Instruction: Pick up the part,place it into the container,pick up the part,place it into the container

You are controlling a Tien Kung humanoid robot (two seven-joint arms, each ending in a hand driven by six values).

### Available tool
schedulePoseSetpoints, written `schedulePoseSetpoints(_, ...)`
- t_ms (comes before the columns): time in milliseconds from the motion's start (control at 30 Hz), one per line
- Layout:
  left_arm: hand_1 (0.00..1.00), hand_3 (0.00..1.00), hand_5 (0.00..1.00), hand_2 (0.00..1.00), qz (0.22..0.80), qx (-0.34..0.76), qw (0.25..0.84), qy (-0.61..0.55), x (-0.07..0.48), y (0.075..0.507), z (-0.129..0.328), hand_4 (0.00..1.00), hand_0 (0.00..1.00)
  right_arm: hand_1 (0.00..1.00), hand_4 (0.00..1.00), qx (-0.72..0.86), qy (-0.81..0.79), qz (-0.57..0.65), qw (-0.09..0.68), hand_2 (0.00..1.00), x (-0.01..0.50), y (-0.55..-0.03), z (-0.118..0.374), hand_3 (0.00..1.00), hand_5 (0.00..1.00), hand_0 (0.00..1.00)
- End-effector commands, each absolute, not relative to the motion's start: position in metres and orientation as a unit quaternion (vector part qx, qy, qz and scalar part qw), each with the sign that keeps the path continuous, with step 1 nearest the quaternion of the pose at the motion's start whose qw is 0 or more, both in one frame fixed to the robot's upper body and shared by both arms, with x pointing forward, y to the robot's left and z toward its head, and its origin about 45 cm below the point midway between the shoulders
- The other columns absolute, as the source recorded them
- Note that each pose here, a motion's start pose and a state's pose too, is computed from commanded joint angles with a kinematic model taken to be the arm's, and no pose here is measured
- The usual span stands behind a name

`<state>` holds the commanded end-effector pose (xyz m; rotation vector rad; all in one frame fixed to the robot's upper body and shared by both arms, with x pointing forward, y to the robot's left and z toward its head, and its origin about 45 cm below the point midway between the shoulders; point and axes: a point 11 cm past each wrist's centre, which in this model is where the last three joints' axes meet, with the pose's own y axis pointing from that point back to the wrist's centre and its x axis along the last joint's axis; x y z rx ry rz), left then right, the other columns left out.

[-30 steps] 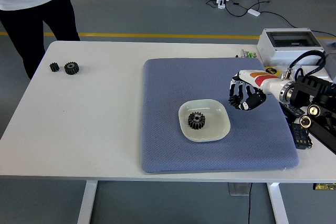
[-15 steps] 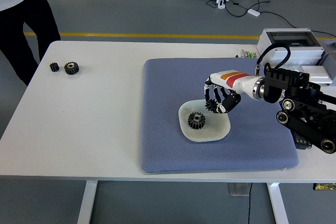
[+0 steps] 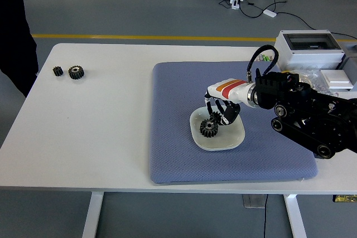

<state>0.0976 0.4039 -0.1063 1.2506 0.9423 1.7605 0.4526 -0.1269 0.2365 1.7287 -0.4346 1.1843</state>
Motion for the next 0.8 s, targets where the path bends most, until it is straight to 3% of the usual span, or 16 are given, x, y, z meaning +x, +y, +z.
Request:
schedulePoseSetpoints(533,0.675,0.569,0.608,0.682,0.691,0.491,0.382,0.368,0.099,0.404,-0.106,0.675,0.690,0.285,0.776,0.703,-0.151,0.492,0.490,0.399,0.446,-0.111,0.230,0.418,0.114,0.116)
schedulePoseSetpoints(567,0.675,0.569,0.609,0.682,0.691,0.491,0.383,0.368,0.099,0.404,-0.106,0.676,0.690,0.308,0.633,0.703,-0.150,0.492,0.492,0.434,0.447,-0.110,0.230,0.455,0.180,0.116)
schedulePoseSetpoints(733,0.675,0.569,0.609,0.682,0.692,0.490,0.382,0.368,0.100,0.404,-0.106,0.676,0.690,0.308,0.633,0.702,-0.152,0.490,0.494,0.434,0.449,-0.111,0.227,0.455,0.180,0.116)
schedulePoseSetpoints(767,0.675,0.569,0.608,0.681,0.692,0.490,0.382,0.368,0.100,0.404,-0.106,0.676,0.693,0.338,0.522,0.702,-0.152,0.489,0.495,0.477,0.450,-0.111,0.227,0.480,0.245,0.121)
schedulePoseSetpoints(800,0.675,0.569,0.608,0.681,0.692,0.490,0.382,0.367,0.100,0.404,-0.106,0.676,0.693,0.338,0.522,0.701,-0.152,0.489,0.495,0.477,0.450,-0.112,0.226,0.480,0.245,0.121)
